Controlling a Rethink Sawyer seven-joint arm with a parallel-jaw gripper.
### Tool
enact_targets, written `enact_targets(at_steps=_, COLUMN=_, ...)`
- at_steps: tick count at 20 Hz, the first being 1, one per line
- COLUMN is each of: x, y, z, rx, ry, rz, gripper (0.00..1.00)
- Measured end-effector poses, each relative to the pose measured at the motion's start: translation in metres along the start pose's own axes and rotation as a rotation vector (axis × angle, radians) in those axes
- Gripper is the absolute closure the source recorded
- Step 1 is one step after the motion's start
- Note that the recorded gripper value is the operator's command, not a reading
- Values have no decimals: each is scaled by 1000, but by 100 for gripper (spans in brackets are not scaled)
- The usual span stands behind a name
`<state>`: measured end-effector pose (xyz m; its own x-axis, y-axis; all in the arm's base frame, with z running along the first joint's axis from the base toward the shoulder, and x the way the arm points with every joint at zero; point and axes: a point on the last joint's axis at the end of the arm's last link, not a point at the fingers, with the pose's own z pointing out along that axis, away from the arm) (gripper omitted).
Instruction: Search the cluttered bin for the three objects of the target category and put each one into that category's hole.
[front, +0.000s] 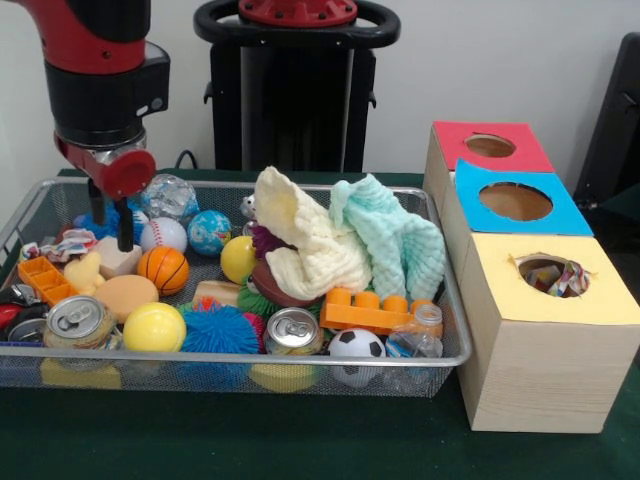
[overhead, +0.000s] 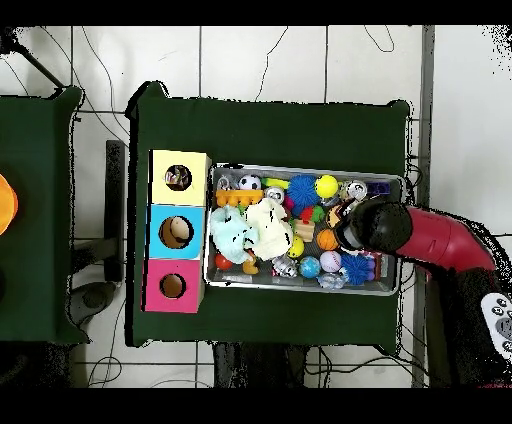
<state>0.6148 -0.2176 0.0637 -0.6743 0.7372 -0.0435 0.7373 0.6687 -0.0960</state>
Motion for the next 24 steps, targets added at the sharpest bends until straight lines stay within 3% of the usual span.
enact_targets(at_steps=12, x=-20, y=-24, z=5, rx=-7, ry=-1, rz=47, gripper=0)
enact_targets(at_steps=24, x=-27, y=-21, z=22, rx=-13, ry=3, rz=55, gripper=0)
